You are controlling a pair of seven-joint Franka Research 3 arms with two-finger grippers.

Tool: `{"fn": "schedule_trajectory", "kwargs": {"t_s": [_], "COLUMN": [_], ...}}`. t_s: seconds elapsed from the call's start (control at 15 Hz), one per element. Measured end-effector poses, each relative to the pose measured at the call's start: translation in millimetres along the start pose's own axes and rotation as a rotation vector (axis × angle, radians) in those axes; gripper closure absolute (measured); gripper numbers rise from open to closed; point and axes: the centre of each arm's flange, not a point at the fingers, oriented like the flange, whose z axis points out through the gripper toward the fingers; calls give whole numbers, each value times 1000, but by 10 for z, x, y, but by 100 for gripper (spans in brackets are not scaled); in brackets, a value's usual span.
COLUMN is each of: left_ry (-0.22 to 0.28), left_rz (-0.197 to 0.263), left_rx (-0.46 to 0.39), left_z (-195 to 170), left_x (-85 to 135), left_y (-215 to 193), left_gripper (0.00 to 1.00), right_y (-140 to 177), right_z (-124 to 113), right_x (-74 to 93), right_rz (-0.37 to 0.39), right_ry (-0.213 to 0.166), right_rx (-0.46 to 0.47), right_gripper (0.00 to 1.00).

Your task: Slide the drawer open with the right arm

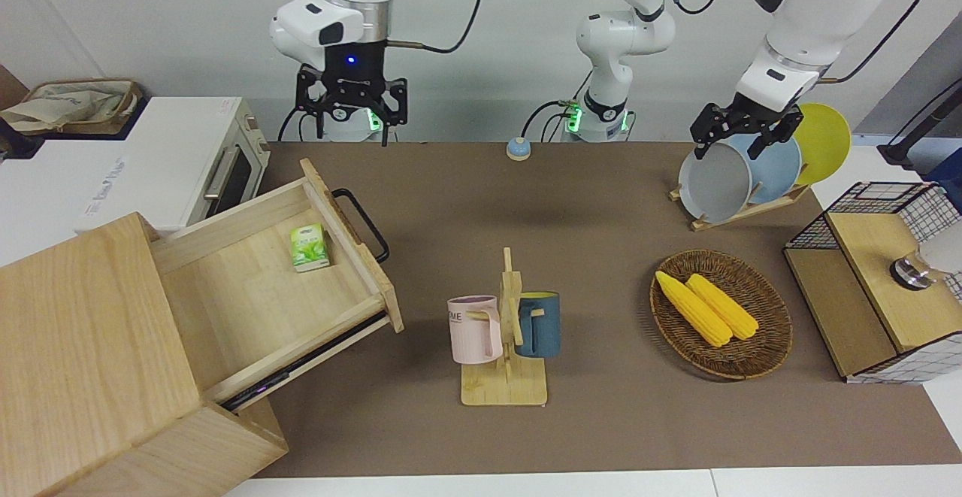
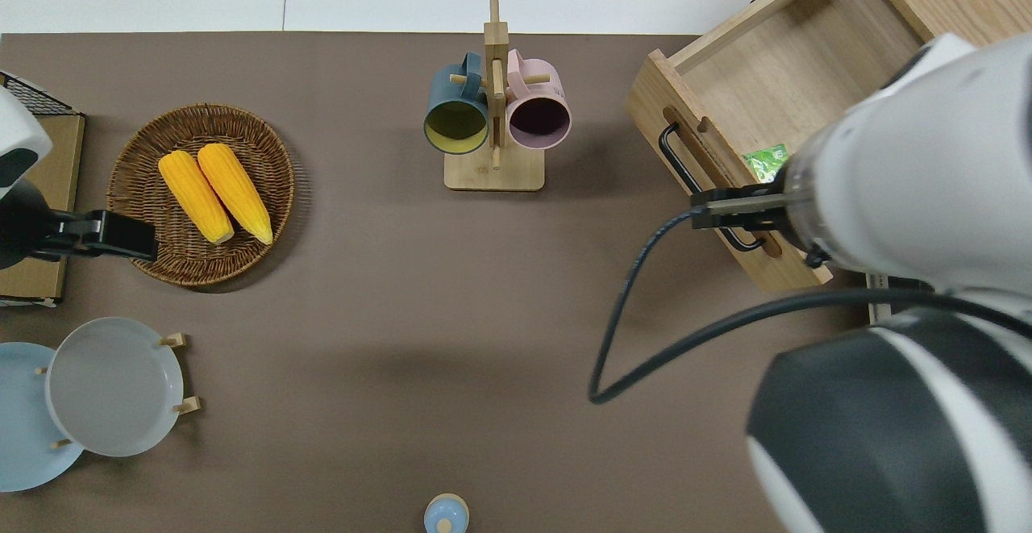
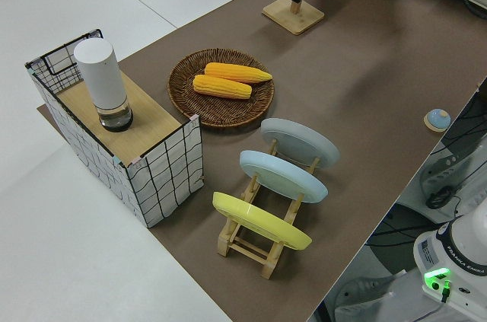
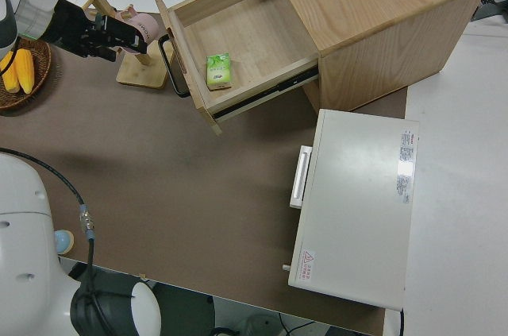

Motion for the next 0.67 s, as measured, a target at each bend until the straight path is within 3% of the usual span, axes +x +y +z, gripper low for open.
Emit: {"fn": "schedule_trajectory", "kwargs": {"t_s": [0.07,0.33,0.67], "left_ry": [0,0,0], "left_rz": [0,0,0], "left_rx": [0,0,0], "left_z": [0,0,0], "left_x": [0,0,0], "left_y": [0,0,0], "left_gripper": [0,0,0], "right_y": [313,909,1321], "right_z": [-35,144,408], "right_x": [9,-2,-8], "right_rz": [1,4,15], "right_ry": [-13,-76,-143], "right_rx": [42,102,114], "right_gripper": [1,1,1]}}
